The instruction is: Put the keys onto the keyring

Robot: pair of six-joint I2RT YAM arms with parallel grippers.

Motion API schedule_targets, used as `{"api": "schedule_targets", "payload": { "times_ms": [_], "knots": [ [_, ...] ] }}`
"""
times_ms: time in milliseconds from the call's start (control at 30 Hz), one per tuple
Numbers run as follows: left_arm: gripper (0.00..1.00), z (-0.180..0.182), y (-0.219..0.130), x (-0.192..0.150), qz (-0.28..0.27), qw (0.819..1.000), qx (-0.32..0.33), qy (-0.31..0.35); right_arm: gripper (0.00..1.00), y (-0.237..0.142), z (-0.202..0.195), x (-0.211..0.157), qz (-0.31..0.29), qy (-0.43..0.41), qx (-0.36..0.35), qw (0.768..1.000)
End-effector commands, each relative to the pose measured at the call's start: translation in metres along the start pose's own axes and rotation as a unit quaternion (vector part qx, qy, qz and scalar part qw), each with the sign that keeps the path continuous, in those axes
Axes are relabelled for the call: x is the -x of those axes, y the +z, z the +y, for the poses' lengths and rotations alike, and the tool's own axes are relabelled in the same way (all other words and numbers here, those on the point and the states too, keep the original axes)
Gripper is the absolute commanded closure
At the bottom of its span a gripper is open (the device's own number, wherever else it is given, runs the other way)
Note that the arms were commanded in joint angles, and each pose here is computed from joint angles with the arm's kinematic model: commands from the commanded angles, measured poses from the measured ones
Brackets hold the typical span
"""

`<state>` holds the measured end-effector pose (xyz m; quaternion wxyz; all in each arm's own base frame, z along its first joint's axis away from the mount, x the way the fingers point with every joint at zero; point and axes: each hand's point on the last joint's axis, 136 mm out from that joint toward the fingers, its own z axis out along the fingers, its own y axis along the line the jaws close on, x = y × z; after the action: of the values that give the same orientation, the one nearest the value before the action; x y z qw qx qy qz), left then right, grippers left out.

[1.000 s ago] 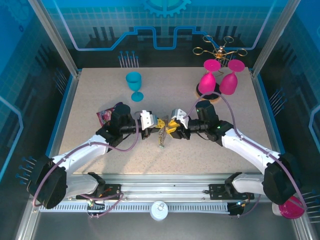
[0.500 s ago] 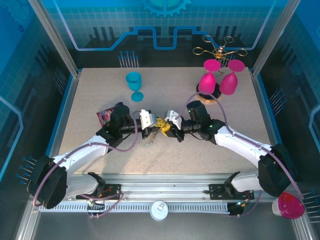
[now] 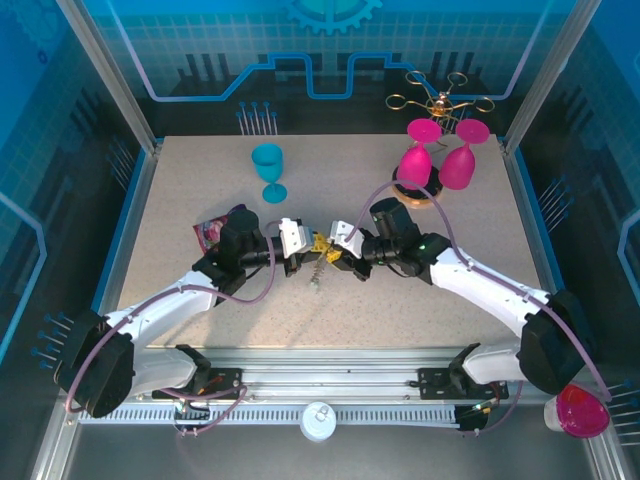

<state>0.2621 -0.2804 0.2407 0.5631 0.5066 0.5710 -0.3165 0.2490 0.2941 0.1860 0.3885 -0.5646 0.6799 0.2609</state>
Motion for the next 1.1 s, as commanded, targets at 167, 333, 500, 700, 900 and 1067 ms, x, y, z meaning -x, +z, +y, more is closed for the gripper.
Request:
{"api": "schedule_targets", "payload": {
  "times_ms": [167, 333, 500, 700, 900, 1067],
  "knots": [
    [1.0, 0.003, -0.002, 0.014, -0.025, 0.999, 0.01, 0.022, 1.0, -0.014, -0.005, 0.001, 0.012, -0.009, -0.032, 0.999],
    [1.0, 0.002, -0.002, 0.011, -0.018, 1.0, 0.004, 0.022, 1.0, -0.023, -0.01, 0.013, -0.003, -0.014, -0.048, 0.999],
    [1.0, 0.0, -0.001, 0.009, -0.015, 1.0, -0.001, 0.022, 1.0, -0.03, -0.012, 0.021, -0.01, -0.021, -0.059, 0.998],
    [1.0, -0.003, -0.001, 0.009, -0.015, 1.0, -0.012, 0.017, 1.0, -0.032, -0.014, 0.027, -0.015, -0.028, -0.064, 0.997],
    [1.0, -0.006, -0.001, 0.009, -0.013, 1.0, -0.021, 0.013, 1.0, -0.035, -0.017, 0.032, -0.02, -0.055, -0.084, 0.995],
    [1.0, -0.007, 0.0, 0.004, -0.003, 1.0, -0.027, 0.008, 1.0, -0.044, -0.024, 0.042, -0.041, -0.077, -0.12, 0.989]
  ]
}}
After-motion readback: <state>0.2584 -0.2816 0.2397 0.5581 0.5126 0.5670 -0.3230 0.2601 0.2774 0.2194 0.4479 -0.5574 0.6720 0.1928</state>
